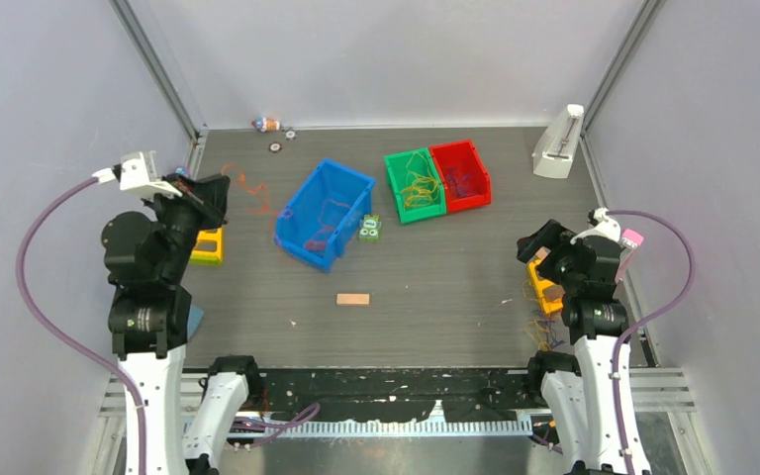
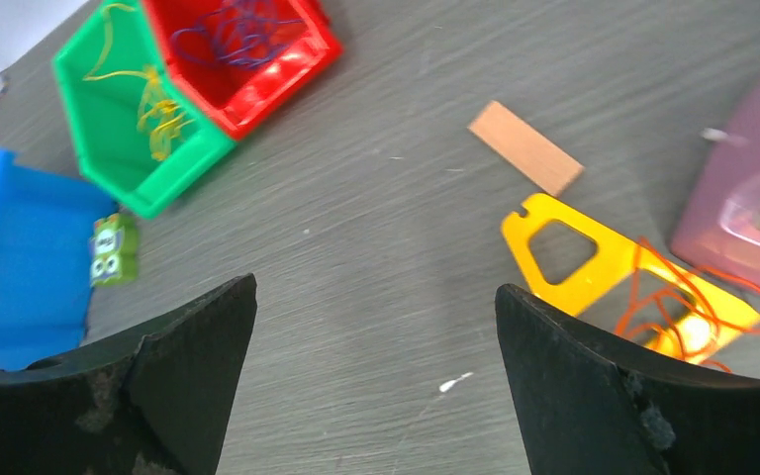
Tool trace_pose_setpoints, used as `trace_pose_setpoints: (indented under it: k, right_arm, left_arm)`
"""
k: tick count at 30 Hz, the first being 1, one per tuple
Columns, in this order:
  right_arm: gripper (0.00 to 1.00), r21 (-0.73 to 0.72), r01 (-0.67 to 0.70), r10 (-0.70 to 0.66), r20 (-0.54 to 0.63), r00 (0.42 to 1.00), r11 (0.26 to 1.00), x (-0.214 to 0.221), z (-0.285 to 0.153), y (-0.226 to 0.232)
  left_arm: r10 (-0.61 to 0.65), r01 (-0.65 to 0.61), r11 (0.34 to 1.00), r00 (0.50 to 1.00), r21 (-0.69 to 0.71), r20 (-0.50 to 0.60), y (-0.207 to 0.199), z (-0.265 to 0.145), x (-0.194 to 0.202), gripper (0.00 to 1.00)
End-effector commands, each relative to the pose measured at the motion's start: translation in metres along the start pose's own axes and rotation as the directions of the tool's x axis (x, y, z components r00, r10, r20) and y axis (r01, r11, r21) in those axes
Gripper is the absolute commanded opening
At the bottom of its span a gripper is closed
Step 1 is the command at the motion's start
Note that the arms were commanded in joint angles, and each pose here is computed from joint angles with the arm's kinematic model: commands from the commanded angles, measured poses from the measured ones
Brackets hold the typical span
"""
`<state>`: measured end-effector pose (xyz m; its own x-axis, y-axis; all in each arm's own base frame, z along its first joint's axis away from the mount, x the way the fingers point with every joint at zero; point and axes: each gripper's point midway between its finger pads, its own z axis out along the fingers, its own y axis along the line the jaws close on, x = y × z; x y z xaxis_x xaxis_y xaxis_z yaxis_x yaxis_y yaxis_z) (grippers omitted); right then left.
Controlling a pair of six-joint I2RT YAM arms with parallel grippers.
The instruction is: Untangle the cables
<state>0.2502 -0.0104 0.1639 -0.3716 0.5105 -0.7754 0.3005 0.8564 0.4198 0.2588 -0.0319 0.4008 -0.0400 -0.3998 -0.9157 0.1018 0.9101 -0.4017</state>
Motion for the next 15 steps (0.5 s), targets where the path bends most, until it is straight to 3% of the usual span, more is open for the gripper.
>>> trace_pose_setpoints:
  k: [1,9,15]
  right_arm:
    - [0.95,-0.208,0.094,-0.089,0.031,0.996,0.974,-0.010,-0.003,0.036]
    - [0.95,-0.256,0.098,-0.093,0.031,0.995,0.962,-0.010,-0.003,0.045]
    - [0.95,-0.280,0.102,-0.096,0.038,0.995,0.954,-0.015,-0.006,0.052]
  left_arm:
    - [0.059,-0.079,0.983,0.991,0.163,0.121,-0.049,-0.022,-0.059,0.00]
    - [-0.029,-0.005,0.941,0.995,0.338,0.096,-0.096,-0.004,-0.100,0.00]
    - [-0.083,0.037,0.921,0.991,0.387,0.102,-0.109,0.024,-0.124,0.00]
